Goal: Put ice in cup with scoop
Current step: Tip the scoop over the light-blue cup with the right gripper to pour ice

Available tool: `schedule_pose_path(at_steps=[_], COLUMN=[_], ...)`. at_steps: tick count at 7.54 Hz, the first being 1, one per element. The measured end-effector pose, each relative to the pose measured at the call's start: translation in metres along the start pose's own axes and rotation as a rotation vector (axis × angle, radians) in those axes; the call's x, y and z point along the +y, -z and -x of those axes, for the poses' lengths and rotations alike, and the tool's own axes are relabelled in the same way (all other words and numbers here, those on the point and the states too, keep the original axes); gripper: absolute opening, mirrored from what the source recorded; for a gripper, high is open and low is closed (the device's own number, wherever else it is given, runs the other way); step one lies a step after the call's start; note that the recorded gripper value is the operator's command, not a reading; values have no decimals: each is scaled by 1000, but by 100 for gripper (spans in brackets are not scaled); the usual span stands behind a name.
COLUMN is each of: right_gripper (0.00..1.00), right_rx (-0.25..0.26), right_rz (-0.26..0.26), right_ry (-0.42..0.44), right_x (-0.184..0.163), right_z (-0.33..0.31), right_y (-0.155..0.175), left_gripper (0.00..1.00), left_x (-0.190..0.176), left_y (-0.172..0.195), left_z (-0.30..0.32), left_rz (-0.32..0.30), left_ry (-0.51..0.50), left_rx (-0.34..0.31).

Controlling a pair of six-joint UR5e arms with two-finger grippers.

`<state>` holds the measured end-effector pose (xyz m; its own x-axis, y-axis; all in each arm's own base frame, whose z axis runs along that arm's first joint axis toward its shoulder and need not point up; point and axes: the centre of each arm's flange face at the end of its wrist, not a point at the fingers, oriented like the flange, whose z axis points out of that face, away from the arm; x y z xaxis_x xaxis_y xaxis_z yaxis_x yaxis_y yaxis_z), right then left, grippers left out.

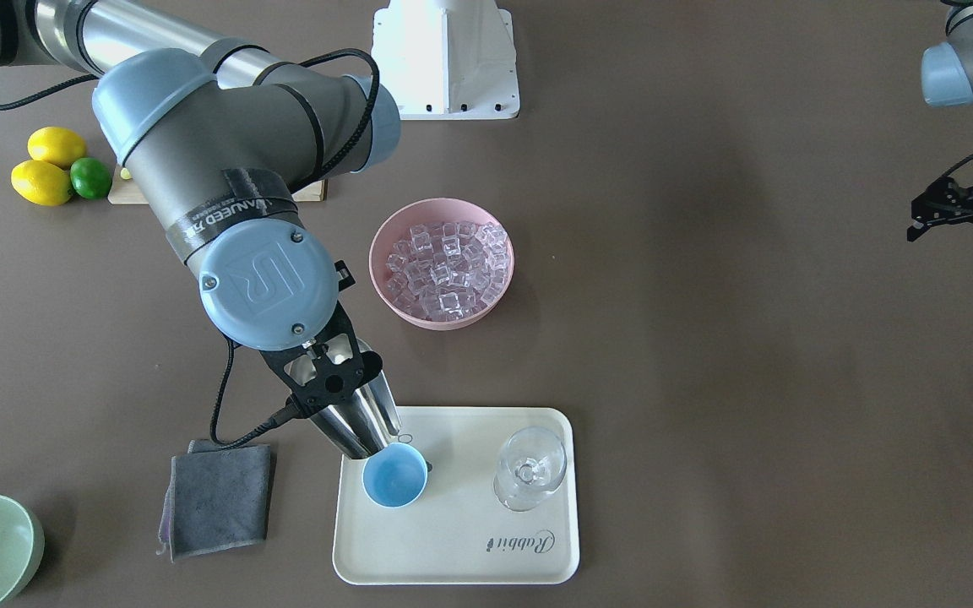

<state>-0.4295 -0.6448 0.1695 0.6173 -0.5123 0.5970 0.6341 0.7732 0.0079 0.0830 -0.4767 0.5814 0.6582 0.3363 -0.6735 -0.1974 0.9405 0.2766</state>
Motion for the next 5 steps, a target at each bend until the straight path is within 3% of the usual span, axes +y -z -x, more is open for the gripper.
schedule_pose_path(at_steps=[3,5], right_gripper=[0,0], right_rx=[32,46], right_rz=[109,150], right_ry=[25,41], right_x=[-6,-6], right_z=[-2,-2], right_y=[11,17], left_gripper=[98,98], left_x=[39,48], left_y=[41,51], left_z=[65,80], left_rz=[11,12], left_ry=[246,308], left_rx=[46,51])
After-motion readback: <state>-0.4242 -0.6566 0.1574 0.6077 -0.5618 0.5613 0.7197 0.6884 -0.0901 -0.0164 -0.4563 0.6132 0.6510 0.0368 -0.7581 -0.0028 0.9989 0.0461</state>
